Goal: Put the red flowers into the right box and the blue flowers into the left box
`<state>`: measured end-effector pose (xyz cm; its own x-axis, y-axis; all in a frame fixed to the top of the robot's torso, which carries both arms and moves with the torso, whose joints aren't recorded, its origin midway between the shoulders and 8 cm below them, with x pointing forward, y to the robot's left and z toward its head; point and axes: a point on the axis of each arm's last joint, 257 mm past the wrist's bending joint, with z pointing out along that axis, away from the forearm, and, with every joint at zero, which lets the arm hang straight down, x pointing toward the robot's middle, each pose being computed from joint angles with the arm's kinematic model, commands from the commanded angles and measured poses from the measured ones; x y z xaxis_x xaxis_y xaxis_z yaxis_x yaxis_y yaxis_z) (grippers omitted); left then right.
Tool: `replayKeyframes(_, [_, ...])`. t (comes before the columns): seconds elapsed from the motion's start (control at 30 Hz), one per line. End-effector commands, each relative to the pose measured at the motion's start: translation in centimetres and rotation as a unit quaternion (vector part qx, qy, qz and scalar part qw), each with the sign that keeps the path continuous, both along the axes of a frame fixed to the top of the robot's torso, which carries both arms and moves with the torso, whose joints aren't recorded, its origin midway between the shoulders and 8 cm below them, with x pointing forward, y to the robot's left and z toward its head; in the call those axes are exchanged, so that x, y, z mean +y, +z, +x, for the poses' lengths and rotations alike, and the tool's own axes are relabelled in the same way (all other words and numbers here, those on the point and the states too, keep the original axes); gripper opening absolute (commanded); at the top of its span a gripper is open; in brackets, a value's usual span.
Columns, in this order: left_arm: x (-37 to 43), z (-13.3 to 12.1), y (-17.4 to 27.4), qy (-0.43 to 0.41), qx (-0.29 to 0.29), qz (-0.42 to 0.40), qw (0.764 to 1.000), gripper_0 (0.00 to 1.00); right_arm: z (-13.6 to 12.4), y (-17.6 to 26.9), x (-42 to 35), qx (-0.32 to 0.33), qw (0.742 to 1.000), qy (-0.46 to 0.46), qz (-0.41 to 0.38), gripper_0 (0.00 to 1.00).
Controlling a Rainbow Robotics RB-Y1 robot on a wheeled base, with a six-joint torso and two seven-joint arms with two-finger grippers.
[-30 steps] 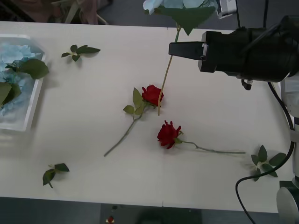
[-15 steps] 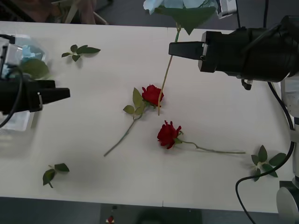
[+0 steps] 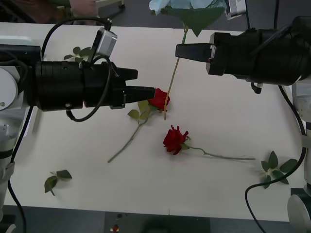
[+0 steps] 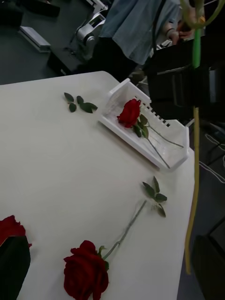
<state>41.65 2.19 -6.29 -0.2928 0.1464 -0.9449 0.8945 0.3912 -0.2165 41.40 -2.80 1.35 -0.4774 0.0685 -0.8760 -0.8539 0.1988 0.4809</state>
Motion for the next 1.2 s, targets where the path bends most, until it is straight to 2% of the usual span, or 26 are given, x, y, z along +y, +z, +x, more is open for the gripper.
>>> replayKeyframes(0.03, [-2.3, -1.5, 2.4, -0.027, 0.004, -0.021, 0.999, 1.0, -0.4, 1.7, 0.3, -0.026, 1.0, 0.006, 0.007, 0.0])
replayKeyframes(0.4, [-8.3, -3.4, 2.2, -0.06, -0.002, -0.03, 0.998, 1.0, -0.4, 1.7, 0.3, -0.026, 1.0, 0.006, 0.007, 0.0])
replayKeyframes(0.43, [-8.5, -3.4, 2.1, -0.06, -0.002, -0.031, 0.998, 0.92, -0.4, 1.7, 0.3, -0.026, 1.0, 0.006, 0.007, 0.0])
replayKeyframes(0.47, [-8.7, -3.4, 1.8, -0.058, -0.002, -0.028, 0.998, 0.59, -0.4, 1.7, 0.3, -0.026, 1.0, 0.006, 0.007, 0.0])
replayKeyframes(0.5, [-8.9, -3.4, 1.8, -0.058, -0.001, -0.028, 0.998, 0.18, -0.4, 1.7, 0.3, -0.026, 1.0, 0.006, 0.007, 0.0])
replayKeyframes(0.53, [-8.8, -3.3, 1.7, -0.055, -0.001, -0.026, 0.998, 0.0, -0.4, 1.7, 0.3, -0.026, 1.0, 0.006, 0.007, 0.0])
replayKeyframes(0.87, [-9.1, -3.5, 1.8, -0.059, -0.002, -0.03, 0.998, 0.0, -0.4, 1.7, 0.3, -0.026, 1.0, 0.006, 0.007, 0.0])
replayKeyframes(1.13, [-6.9, -2.5, 2.5, -0.045, -0.002, -0.033, 0.998, 0.0, -0.4, 1.7, 0.3, -0.026, 1.0, 0.006, 0.007, 0.0])
replayKeyframes(1.2, [-6.2, -2.5, 2.6, -0.045, 0.002, -0.037, 0.998, 0.0, -0.4, 1.7, 0.3, -0.026, 1.0, 0.006, 0.007, 0.44])
